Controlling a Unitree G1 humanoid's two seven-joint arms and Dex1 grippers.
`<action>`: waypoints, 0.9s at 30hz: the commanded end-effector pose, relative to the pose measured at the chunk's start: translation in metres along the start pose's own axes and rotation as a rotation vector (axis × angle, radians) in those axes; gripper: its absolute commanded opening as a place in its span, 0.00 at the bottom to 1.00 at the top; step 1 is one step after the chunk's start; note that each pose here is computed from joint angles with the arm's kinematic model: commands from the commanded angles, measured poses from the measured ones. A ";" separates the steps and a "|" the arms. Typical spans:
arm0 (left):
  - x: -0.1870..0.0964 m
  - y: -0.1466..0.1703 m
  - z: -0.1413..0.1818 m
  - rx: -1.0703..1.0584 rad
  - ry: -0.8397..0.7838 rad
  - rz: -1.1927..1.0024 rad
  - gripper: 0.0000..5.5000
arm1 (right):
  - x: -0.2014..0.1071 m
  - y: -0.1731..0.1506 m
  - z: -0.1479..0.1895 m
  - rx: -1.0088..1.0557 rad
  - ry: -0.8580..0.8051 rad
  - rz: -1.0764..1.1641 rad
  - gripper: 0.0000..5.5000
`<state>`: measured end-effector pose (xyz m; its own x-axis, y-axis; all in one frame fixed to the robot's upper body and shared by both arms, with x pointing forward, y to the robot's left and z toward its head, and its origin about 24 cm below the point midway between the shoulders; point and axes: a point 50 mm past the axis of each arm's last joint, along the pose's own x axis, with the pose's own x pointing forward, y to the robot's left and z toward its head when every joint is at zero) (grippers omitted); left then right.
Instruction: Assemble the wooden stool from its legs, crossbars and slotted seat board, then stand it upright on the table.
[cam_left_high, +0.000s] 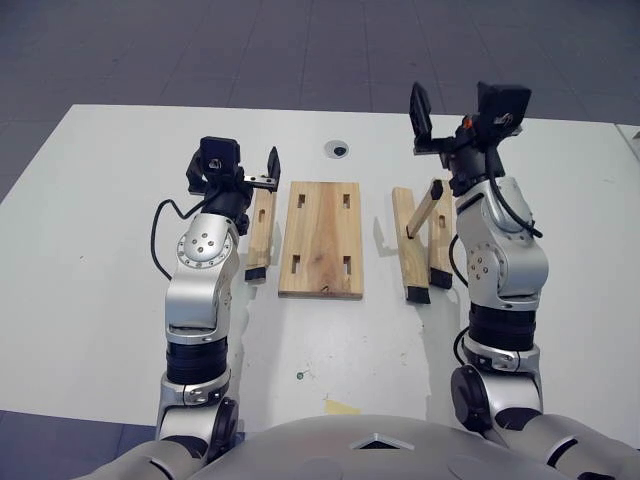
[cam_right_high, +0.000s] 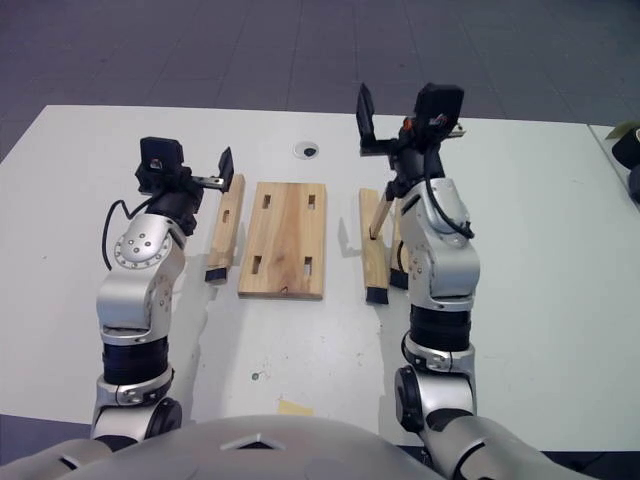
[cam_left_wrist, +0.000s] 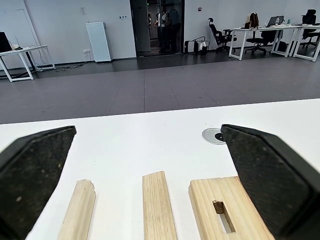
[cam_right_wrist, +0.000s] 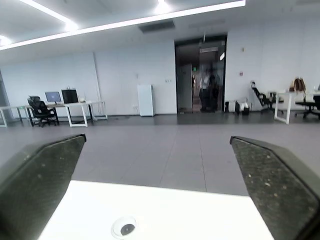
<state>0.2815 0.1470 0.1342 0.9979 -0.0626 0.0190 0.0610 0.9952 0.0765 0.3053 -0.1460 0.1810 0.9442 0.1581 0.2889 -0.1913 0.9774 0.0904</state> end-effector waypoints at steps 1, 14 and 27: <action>-0.003 -0.002 -0.001 -0.005 -0.002 0.000 0.98 | -0.022 -0.006 -0.061 0.026 0.258 -0.028 0.98; -0.003 -0.005 -0.002 -0.009 0.009 -0.016 0.98 | -0.030 -0.013 -0.063 0.208 0.186 -0.033 0.98; -0.008 -0.003 -0.005 -0.007 0.022 -0.007 0.98 | -0.093 -0.018 -0.059 0.138 0.392 0.156 0.98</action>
<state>0.2763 0.1436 0.1294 0.9972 -0.0740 0.0060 0.0734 0.9952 0.0641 0.2451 -0.1705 0.1105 0.9423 0.3332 0.0329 -0.3326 0.9203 0.2059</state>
